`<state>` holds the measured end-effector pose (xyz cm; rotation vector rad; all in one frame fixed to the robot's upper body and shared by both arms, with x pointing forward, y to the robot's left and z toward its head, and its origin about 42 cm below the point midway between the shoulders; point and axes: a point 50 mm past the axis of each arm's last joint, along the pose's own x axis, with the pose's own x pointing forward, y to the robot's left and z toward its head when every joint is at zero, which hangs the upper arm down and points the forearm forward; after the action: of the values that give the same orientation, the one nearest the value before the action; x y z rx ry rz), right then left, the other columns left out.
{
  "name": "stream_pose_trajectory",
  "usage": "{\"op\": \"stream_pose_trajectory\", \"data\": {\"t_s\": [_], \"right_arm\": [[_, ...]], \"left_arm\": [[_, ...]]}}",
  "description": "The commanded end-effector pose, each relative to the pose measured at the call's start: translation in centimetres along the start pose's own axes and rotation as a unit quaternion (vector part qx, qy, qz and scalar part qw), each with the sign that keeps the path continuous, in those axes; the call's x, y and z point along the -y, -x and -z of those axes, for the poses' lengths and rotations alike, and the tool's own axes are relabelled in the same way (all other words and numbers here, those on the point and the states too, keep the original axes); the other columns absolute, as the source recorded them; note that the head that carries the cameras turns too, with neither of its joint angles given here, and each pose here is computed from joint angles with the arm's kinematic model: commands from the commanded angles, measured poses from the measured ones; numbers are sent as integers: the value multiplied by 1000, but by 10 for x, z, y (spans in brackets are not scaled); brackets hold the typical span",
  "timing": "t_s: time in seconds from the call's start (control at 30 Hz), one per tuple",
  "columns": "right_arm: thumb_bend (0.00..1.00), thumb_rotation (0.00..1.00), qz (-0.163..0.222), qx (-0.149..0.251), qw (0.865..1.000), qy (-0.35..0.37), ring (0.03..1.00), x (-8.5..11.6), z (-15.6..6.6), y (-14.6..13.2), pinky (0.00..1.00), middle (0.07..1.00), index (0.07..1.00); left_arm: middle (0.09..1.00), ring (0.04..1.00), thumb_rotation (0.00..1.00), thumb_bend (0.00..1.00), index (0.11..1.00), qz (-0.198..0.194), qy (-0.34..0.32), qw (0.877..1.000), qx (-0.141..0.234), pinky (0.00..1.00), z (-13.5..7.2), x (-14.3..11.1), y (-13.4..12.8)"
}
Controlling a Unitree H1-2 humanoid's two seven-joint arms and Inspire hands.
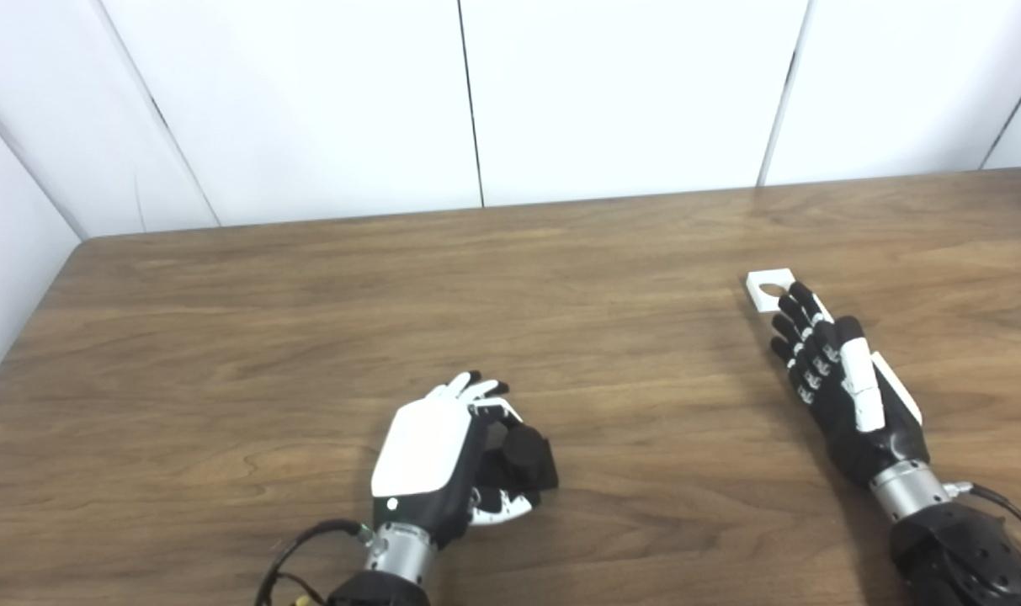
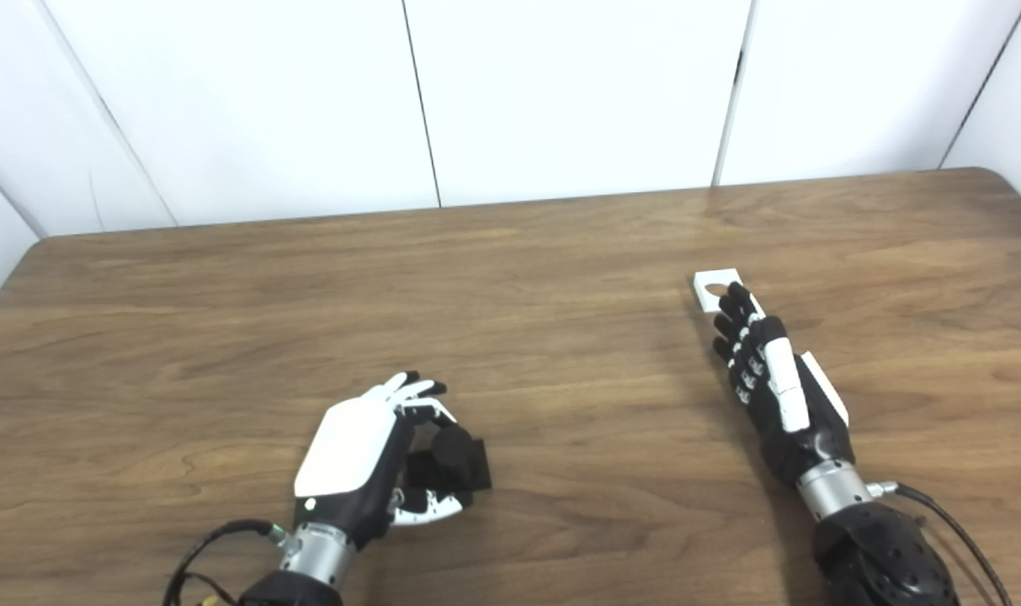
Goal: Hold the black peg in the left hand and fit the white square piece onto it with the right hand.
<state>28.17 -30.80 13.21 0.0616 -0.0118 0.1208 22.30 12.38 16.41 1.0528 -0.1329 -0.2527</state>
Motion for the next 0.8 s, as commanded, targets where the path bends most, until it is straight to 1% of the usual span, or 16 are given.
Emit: {"op": "stream_pose_trajectory", "data": {"t_s": [0.0, 0.1, 0.17, 0.2, 0.27, 0.3, 0.33, 0.37, 0.43, 0.53, 0.57, 0.6, 0.67, 0.7, 0.73, 0.77], "right_arm": [[695, 919, -12, 2, 1000, 6, 1000, -3, -3, 0, 1000, 1000, 1000], [703, 932, -17, -6, 995, 96, 1000, -2, -6, 1, 1000, 1000, 1000], [697, 886, -15, -1, 986, 169, 1000, -4, -12, 1, 1000, 1000, 1000], [694, 872, -14, 3, 982, 189, 1000, -5, -14, 1, 1000, 1000, 1000], [702, 840, -7, 16, 970, 242, 998, -8, -22, -4, 1000, 993, 1000], [706, 794, -4, 25, 963, 267, 987, -9, -27, -8, 1000, 978, 1000], [710, 772, 0, 38, 957, 289, 985, -10, -35, -14, 1000, 972, 1000], [720, 699, 3, 46, 953, 301, 976, -10, -40, -18, 986, 964, 993], [740, 633, 7, 56, 945, 323, 974, -11, -51, -27, 975, 962, 983], [761, 556, 11, 85, 917, 388, 995, -13, -75, -46, 997, 973, 975], [756, 526, 14, 91, 911, 403, 995, -14, -83, -51, 999, 972, 972], [754, 484, 15, 95, 902, 421, 998, -15, -91, -57, 1000, 978, 967], [748, 440, 14, 101, 881, 463, 1000, -15, -106, -70, 1000, 983, 970], [756, 422, 13, 100, 872, 479, 1000, -13, -113, -76, 972, 980, 966], [769, 404, 13, 98, 868, 487, 1000, -12, -117, -80, 950, 981, 955], [783, 389, 11, 94, 863, 496, 1000, -8, -122, -87, 948, 983, 937]], "left_arm": [[863, 940, 75, 523, 491, 20, 8, 1000, 13, 919, -3, 6, 2], [866, 942, 74, 523, 491, 22, 11, 1000, 18, 914, -3, 8, 0], [867, 945, 73, 523, 491, 23, 13, 999, 19, 918, -3, 9, 0], [867, 946, 73, 523, 491, 23, 14, 999, 19, 921, -3, 9, -1], [865, 947, 73, 523, 491, 22, 13, 999, 20, 926, -3, 10, -1], [862, 947, 73, 523, 491, 22, 13, 999, 20, 925, -3, 11, -1], [861, 947, 74, 523, 491, 22, 12, 999, 21, 927, -3, 11, -1], [860, 947, 74, 523, 491, 23, 12, 999, 21, 927, -3, 12, -1], [860, 950, 75, 523, 491, 24, 10, 999, 21, 933, -3, 13, -1], [859, 946, 75, 523, 491, 23, 10, 999, 21, 926, -4, 15, 0], [860, 945, 75, 523, 491, 23, 10, 999, 20, 925, -4, 15, 0], [861, 945, 76, 523, 491, 24, 10, 999, 19, 924, -4, 15, 0], [865, 947, 76, 523, 491, 26, 10, 999, 17, 927, -4, 15, 0], [866, 946, 76, 523, 491, 25, 10, 999, 17, 930, -4, 16, 0], [865, 944, 76, 523, 491, 25, 11, 999, 18, 931, -4, 16, 0], [865, 944, 76, 523, 491, 25, 11, 999, 18, 931, -4, 16, 0]]}}
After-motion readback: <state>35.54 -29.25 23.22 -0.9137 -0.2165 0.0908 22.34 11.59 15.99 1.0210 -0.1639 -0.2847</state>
